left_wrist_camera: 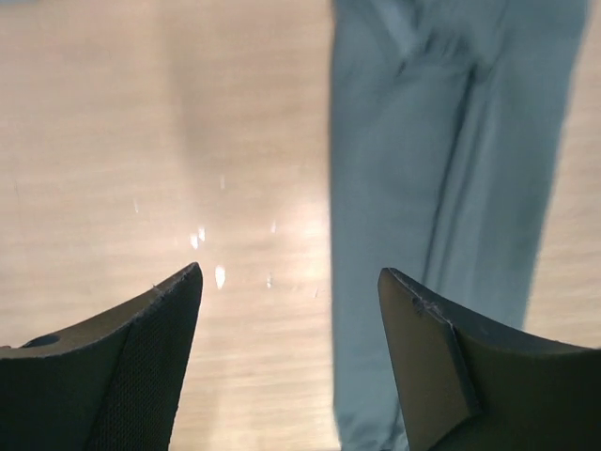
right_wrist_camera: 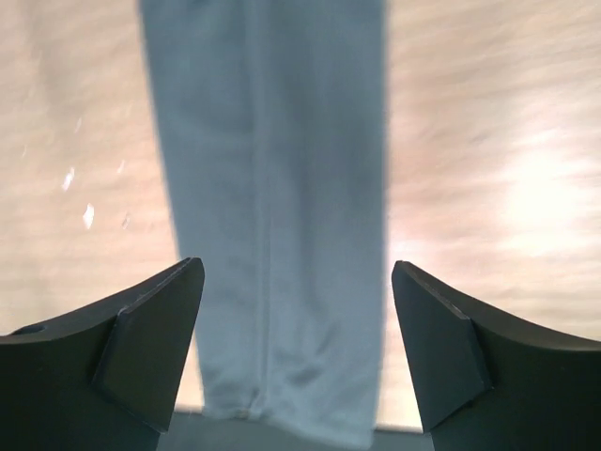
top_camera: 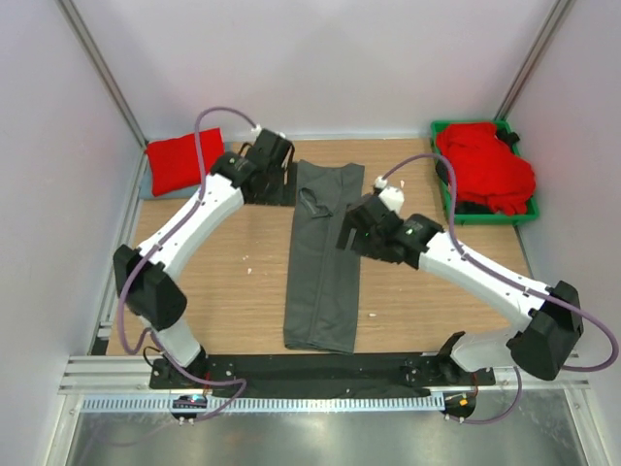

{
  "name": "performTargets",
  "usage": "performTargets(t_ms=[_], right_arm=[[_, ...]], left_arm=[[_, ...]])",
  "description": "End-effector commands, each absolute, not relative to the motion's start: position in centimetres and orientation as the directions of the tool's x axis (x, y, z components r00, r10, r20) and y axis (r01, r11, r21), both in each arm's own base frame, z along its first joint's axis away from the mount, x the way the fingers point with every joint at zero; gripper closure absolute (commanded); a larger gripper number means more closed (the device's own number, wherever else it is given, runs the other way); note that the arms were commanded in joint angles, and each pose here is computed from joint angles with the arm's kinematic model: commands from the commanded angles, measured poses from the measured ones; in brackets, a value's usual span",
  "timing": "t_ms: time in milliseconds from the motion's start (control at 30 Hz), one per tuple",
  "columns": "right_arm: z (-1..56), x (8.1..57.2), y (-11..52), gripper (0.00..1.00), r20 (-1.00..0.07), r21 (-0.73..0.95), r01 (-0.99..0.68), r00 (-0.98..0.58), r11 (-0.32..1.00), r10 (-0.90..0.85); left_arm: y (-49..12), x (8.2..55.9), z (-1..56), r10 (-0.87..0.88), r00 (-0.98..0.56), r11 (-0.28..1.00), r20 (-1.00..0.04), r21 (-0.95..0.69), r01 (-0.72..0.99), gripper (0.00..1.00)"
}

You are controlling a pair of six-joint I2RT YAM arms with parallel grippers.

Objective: Fold and stack the t-shirts
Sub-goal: Fold the tshirt

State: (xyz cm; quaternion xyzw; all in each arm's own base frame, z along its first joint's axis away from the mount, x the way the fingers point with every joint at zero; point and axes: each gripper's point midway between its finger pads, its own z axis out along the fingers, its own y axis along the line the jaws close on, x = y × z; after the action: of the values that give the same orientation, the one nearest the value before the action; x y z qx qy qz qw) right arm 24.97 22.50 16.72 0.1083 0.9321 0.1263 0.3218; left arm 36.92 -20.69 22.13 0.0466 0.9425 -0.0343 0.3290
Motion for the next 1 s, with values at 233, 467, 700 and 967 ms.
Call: performTargets(t_ms=[233, 467, 700, 967], right_arm=[[17.8, 37.3, 20.8, 0.55, -0.613, 0.297, 0.047, -0.757, 0.954, 0.228], [13.6, 45.1, 23.7, 0.78, -0.525, 0.344, 0.003, -0.829, 0.939, 0.195], [8.6, 48.7, 25.2, 0.80, -0.478, 0.318, -0.015, -0.866, 0.948, 0.146], [4.0, 50.2, 24.9, 0.80, -0.433, 0.320, -0.001, -0.889, 0.947, 0.146]], left_arm=[[-23.0, 23.0, 12.7, -0.058, -0.851, 0.964, -0.522, -0.250, 0.087, 0.32], [-23.0, 20.0, 9.8, -0.112, -0.856, 0.953, -0.504, -0.298, 0.050, 0.38], [-23.3, 18.2, 7.6, -0.127, -0.867, 0.946, -0.481, -0.322, 0.040, 0.42], [-23.8, 15.2, 3.9, -0.084, -0.910, 0.959, -0.405, -0.282, 0.037, 0.42]])
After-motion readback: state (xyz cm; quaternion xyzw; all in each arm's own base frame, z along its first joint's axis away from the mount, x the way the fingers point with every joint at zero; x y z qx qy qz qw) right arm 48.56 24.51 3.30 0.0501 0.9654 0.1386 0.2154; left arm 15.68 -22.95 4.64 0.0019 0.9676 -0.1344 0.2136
